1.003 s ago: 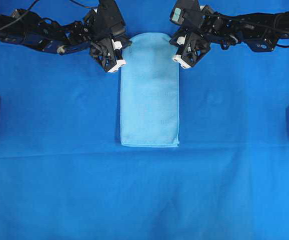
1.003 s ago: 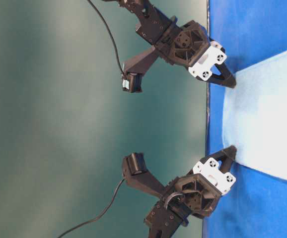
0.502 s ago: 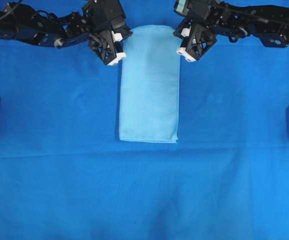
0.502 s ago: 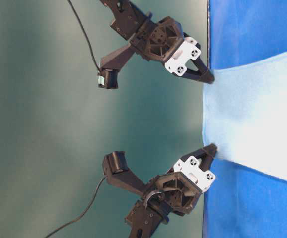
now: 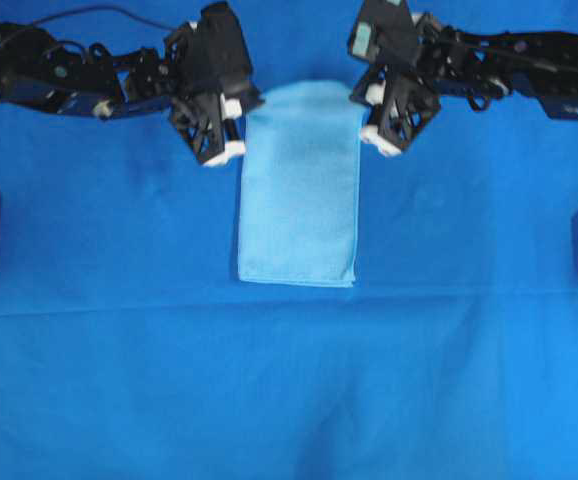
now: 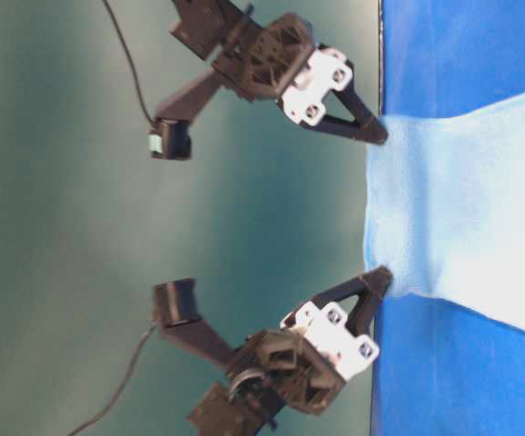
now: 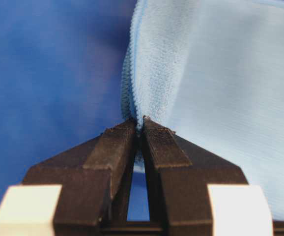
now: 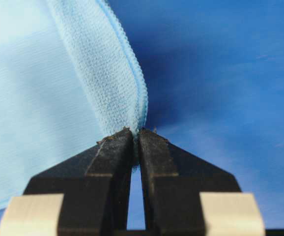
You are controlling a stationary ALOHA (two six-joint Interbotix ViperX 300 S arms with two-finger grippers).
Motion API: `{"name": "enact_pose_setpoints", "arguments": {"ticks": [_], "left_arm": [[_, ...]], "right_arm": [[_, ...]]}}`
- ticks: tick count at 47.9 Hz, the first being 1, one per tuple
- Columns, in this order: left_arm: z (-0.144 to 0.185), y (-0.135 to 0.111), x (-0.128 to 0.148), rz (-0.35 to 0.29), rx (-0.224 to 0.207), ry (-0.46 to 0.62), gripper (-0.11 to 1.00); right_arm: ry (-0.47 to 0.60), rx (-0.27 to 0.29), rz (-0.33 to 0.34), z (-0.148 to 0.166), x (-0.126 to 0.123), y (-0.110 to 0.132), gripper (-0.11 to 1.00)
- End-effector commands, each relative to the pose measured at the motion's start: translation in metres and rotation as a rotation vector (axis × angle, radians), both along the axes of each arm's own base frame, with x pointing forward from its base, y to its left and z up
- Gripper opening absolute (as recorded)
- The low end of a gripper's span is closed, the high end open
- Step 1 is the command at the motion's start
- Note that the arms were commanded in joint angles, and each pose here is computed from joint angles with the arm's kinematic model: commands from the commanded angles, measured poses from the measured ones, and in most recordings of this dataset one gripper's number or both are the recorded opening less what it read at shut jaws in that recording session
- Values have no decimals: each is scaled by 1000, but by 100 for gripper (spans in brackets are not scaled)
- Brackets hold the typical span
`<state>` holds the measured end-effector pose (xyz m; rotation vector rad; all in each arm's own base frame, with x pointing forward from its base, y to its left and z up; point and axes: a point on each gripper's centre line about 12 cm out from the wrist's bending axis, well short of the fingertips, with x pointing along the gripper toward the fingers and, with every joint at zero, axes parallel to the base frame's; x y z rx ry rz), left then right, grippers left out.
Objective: Fold the light blue towel.
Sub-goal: 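Pull the top corners down over the strip toward its bottom edge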
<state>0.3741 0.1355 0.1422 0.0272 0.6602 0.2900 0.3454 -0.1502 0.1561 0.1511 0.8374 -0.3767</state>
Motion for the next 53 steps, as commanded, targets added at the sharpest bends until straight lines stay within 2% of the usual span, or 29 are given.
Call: {"name": "enact_pose_setpoints", "arguments": {"ticks": [1,9,20,26,31,37,53], "left_arm": [[20,-20,2,-48,7,-29,4],[16,-55,-2,-115,-31,7,4],[6,-106,-5,-240,-50,50,4],[3,-127,-3,-268,-82,49,4],[-3,-138,-3,-278,-107,61,4],[-8,-147,-2,-296,-112,64,4],[-21,-149,1,-305,-107,61,5]], "right_arm": [[-48,-5,34,20,2,18,5],[-47,40,81,17,1,54,5],[-26,105,125,11,3,93,5],[-20,129,154,9,3,112,5],[-12,143,175,5,4,125,5],[6,162,184,-5,6,136,5],[-17,185,162,-18,15,137,5]]}}
